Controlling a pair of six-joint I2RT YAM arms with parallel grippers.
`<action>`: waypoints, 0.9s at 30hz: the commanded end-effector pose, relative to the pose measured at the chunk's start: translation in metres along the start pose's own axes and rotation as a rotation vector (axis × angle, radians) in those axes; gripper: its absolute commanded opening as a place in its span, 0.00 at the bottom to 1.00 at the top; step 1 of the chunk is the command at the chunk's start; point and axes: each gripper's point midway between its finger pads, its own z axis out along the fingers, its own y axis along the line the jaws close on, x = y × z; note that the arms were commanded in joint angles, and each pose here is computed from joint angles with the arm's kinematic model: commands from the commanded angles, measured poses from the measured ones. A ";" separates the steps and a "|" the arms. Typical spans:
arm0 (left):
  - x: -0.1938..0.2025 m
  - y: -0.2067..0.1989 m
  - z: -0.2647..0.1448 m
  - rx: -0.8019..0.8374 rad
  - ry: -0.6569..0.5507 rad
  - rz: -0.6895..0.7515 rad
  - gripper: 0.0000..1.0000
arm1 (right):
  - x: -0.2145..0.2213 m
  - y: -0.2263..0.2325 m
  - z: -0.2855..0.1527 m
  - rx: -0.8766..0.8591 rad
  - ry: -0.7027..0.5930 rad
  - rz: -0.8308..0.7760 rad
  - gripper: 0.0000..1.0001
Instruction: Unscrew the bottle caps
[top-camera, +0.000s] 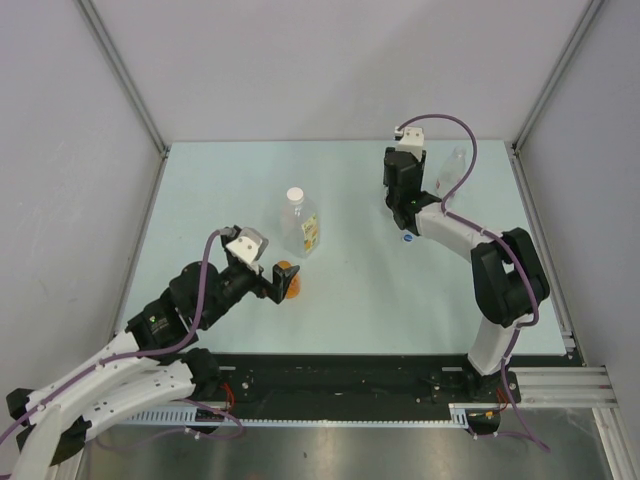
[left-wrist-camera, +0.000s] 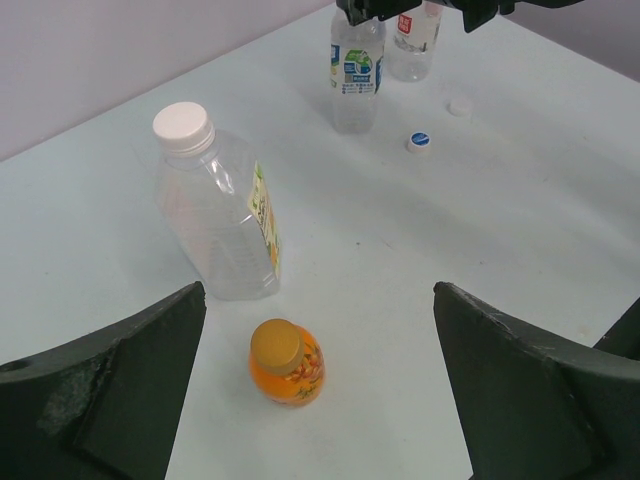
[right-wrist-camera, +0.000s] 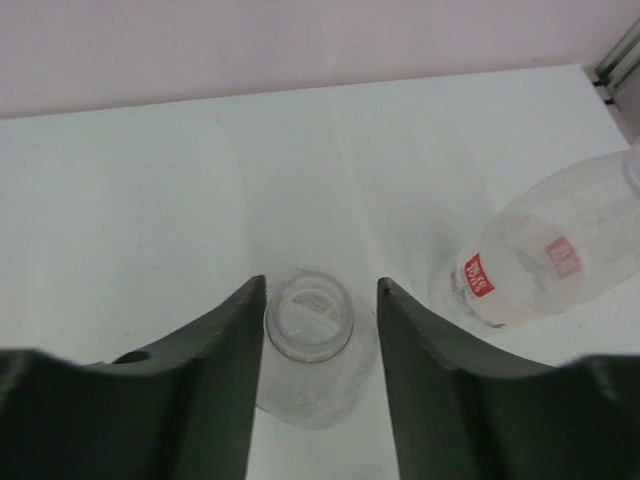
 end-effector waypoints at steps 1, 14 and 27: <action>-0.008 -0.001 0.001 0.004 -0.029 -0.018 1.00 | -0.024 0.002 -0.003 -0.013 -0.026 0.046 0.57; -0.011 0.000 0.000 0.001 -0.035 -0.024 1.00 | -0.067 0.006 -0.026 -0.061 -0.073 0.102 0.77; -0.027 0.022 0.004 -0.121 -0.047 -0.091 1.00 | -0.187 0.052 -0.188 -0.401 -0.291 0.200 0.80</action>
